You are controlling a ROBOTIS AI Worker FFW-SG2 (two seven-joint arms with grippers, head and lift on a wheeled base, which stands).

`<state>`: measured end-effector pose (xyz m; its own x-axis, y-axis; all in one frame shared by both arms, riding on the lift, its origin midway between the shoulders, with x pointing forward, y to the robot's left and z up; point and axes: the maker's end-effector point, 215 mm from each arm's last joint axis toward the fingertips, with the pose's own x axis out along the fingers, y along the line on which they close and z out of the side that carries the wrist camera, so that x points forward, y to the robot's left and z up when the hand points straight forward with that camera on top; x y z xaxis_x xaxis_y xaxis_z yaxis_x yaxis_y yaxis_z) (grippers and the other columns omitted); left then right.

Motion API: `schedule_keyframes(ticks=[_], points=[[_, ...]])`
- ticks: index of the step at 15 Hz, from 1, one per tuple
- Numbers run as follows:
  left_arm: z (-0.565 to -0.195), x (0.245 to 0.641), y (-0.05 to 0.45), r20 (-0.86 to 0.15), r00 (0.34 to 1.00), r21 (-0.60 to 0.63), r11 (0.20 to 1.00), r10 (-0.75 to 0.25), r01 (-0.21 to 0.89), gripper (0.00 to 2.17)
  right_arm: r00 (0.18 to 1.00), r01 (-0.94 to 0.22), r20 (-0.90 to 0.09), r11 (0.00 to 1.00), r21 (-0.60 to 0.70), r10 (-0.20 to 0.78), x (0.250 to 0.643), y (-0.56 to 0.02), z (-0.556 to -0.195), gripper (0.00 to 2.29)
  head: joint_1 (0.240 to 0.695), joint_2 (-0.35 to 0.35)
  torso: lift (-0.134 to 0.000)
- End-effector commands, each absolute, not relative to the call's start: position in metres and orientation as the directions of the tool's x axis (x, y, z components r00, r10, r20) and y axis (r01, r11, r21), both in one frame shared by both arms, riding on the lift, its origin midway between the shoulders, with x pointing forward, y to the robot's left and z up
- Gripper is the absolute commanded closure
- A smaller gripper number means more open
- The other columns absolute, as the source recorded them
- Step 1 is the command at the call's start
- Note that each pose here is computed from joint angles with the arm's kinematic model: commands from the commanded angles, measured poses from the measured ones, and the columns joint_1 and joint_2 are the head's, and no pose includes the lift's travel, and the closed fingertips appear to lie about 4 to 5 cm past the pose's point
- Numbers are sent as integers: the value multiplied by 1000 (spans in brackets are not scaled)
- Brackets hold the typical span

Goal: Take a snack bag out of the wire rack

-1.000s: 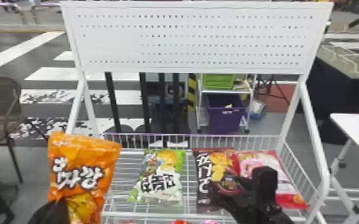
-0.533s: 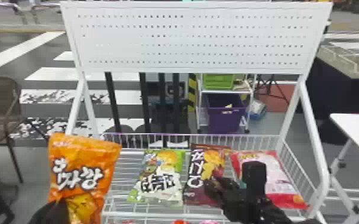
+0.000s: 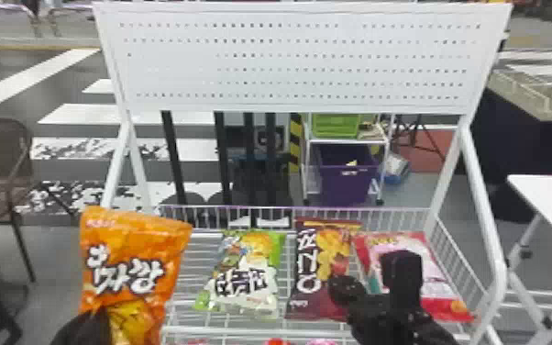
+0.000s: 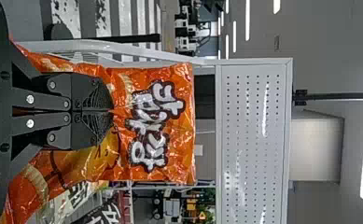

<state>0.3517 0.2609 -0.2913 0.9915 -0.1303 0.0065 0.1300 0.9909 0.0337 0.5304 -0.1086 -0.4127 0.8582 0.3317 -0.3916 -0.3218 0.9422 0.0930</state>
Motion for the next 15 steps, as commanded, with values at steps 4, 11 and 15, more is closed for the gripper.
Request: schedule_keyframes(ticks=[4,11,15], points=[[-288,352,257,14,990,33,990,-137,137,2051,921,-269,-287,963,25,264,484,-165,-348,2246,499,0,0],[-287,356,253,21,989,27,989,-144,143,2051,972,-193,-118,978,75,201,389,-226,-295,2246,499,0,0],[-287,356,253,21,990,27,990,-142,142,2051,983,-154,-85,985,80,161,354,-258,-284,2246,499,0,0]])
